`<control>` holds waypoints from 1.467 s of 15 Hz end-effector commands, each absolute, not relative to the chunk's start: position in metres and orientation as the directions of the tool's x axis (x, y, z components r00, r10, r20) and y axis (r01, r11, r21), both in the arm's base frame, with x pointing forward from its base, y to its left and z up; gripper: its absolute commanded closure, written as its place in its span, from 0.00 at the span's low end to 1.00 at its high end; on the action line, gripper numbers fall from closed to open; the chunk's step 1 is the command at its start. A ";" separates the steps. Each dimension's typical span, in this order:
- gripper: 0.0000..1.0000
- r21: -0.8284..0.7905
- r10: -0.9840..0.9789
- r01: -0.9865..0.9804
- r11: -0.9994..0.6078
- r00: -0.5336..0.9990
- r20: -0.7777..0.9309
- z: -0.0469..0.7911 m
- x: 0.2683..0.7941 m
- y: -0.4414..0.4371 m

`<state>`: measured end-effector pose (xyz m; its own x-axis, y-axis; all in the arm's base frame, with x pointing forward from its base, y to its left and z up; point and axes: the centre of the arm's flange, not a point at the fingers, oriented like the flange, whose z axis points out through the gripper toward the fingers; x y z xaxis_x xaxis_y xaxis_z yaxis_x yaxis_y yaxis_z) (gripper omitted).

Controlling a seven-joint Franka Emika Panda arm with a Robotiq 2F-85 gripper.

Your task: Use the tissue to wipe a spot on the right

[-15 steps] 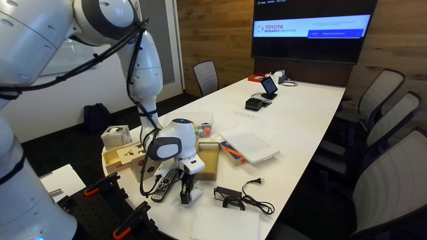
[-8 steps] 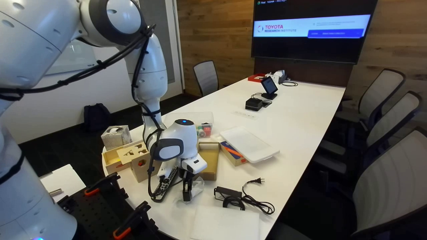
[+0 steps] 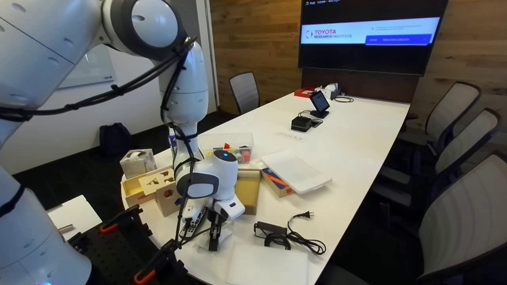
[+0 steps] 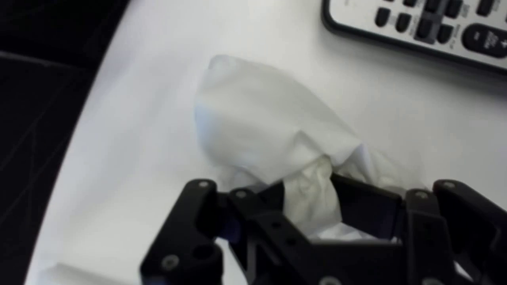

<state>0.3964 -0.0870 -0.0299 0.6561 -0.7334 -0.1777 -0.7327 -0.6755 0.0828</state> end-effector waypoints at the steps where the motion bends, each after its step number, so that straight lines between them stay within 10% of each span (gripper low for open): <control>1: 0.98 0.179 -0.770 -0.755 -0.631 0.583 -0.258 -0.021 0.370 -0.088; 10: 0.98 0.323 -0.894 -0.841 -0.434 0.445 -0.042 -0.006 0.377 -0.091; 22: 0.98 0.073 -0.832 -0.833 -0.548 0.552 0.056 0.002 0.409 -0.075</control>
<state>0.4167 -0.0732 -0.0031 0.5278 -0.8457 0.0789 -0.8445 -0.5126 0.1551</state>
